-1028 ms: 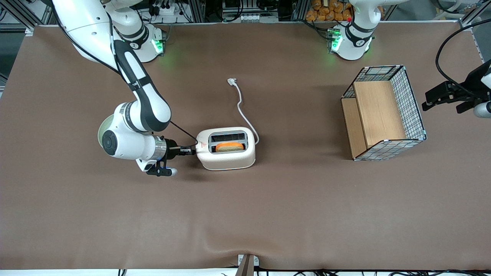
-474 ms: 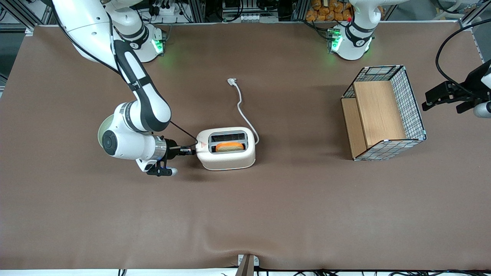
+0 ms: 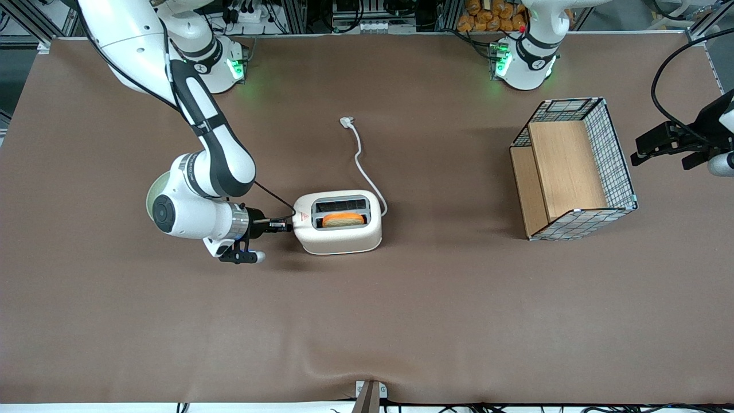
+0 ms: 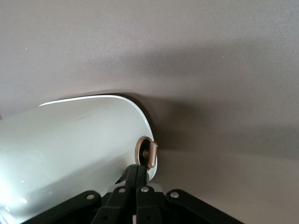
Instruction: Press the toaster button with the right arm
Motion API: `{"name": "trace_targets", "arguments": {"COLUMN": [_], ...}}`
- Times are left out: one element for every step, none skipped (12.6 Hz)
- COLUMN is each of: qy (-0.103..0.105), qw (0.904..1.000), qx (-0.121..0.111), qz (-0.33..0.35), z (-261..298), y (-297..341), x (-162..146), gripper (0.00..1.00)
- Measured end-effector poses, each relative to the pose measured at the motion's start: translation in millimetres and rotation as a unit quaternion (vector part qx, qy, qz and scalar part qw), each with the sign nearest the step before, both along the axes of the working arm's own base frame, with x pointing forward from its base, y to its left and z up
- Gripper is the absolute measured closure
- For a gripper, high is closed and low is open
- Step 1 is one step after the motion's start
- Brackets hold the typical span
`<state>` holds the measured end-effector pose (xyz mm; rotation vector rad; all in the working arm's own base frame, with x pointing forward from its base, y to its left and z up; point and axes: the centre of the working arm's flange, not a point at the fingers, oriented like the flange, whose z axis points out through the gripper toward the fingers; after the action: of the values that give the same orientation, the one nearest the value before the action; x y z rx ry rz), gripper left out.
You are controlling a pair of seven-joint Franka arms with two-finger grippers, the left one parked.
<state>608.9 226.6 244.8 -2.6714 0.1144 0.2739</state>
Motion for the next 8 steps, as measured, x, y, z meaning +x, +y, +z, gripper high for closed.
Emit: {"name": "trace_targets", "arguments": {"qy": [0.0, 0.005, 0.012, 0.02, 0.023, 0.023, 0.025, 0.028], "qw": [1.0, 1.0, 0.9999, 0.9998, 0.9997, 0.9996, 0.9996, 0.9995], "qx": [0.0, 0.001, 0.003, 0.006, 0.009, 0.012, 0.015, 0.018], "qz": [-0.001, -0.002, -0.003, -0.003, -0.004, -0.005, -0.005, -0.005], "z": [1, 2, 4, 7, 10, 15, 19, 24], "y": [-2, -6, -12, -18, -23, -27, -30, -33], "x": [1, 3, 5, 8, 11, 15, 18, 21], "gripper": [0.99, 0.99, 0.99, 0.99, 0.99, 0.96, 0.95, 0.88]}}
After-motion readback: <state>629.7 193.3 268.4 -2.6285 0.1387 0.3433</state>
